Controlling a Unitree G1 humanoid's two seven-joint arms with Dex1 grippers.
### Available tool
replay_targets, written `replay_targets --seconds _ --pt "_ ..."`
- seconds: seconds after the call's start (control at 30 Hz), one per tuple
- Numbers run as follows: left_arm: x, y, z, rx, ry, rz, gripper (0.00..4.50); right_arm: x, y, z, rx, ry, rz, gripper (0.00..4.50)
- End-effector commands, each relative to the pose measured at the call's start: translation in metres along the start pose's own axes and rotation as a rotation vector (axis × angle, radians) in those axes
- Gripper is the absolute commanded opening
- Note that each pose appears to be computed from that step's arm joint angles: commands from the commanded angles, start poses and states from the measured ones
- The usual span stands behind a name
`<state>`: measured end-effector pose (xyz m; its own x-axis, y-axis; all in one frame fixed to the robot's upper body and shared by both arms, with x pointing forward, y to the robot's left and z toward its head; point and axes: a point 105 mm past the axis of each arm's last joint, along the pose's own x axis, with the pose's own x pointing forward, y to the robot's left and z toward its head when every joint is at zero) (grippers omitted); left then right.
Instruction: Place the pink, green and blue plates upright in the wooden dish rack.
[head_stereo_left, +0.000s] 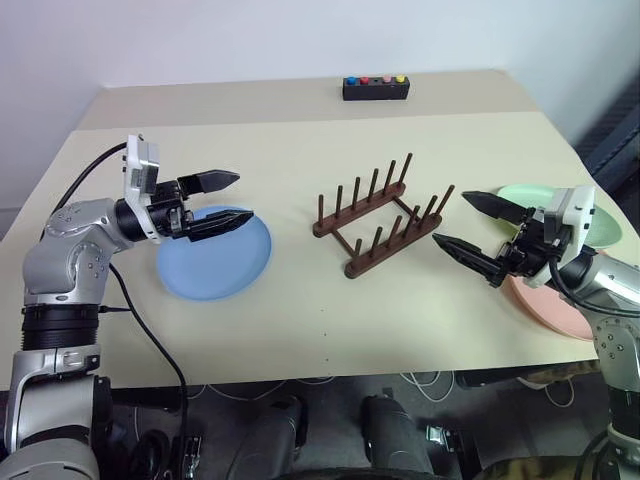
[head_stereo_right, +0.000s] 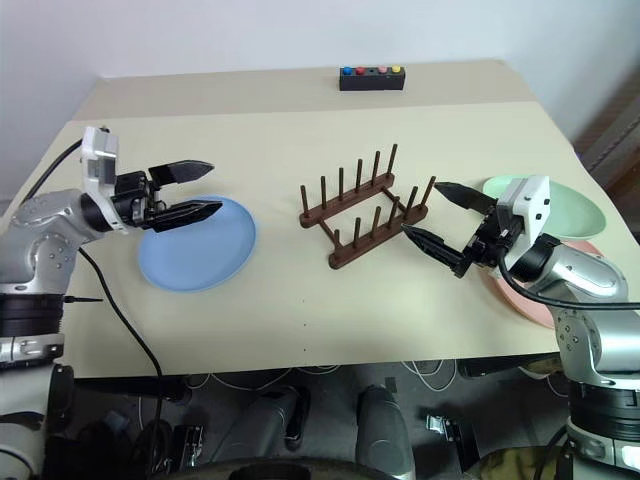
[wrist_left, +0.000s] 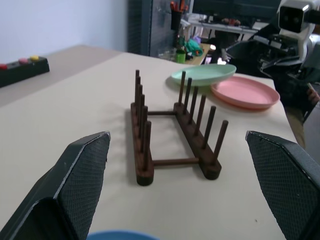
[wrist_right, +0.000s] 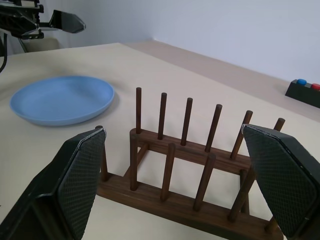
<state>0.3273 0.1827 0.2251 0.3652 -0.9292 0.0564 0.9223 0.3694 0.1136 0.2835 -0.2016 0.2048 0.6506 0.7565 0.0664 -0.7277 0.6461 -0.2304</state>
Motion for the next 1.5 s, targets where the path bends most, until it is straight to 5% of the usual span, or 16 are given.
replay_targets --seconds 0.03,0.6,0.8,1.0,1.5 --pt "0.001 0.001 0.008 0.038 0.000 -0.016 4.50 0.001 0.003 0.013 -0.054 -0.040 0.005 4.47" --pt "0.009 -0.002 0.002 0.023 -0.031 -0.027 4.50 -0.005 -0.002 0.010 -0.030 -0.014 -0.010 4.47" --pt "0.011 -0.001 -0.003 -0.002 -0.023 -0.022 4.50 -0.032 -0.020 0.000 -0.097 0.097 -0.133 4.47" --pt "0.007 -0.005 -0.005 -0.037 -0.011 -0.057 4.50 -0.063 -0.027 -0.028 -0.108 0.354 -0.239 4.47" --pt "0.006 -0.062 0.010 -0.123 0.040 -0.422 4.50 -0.124 -0.023 -0.065 0.184 0.771 -0.368 4.47"
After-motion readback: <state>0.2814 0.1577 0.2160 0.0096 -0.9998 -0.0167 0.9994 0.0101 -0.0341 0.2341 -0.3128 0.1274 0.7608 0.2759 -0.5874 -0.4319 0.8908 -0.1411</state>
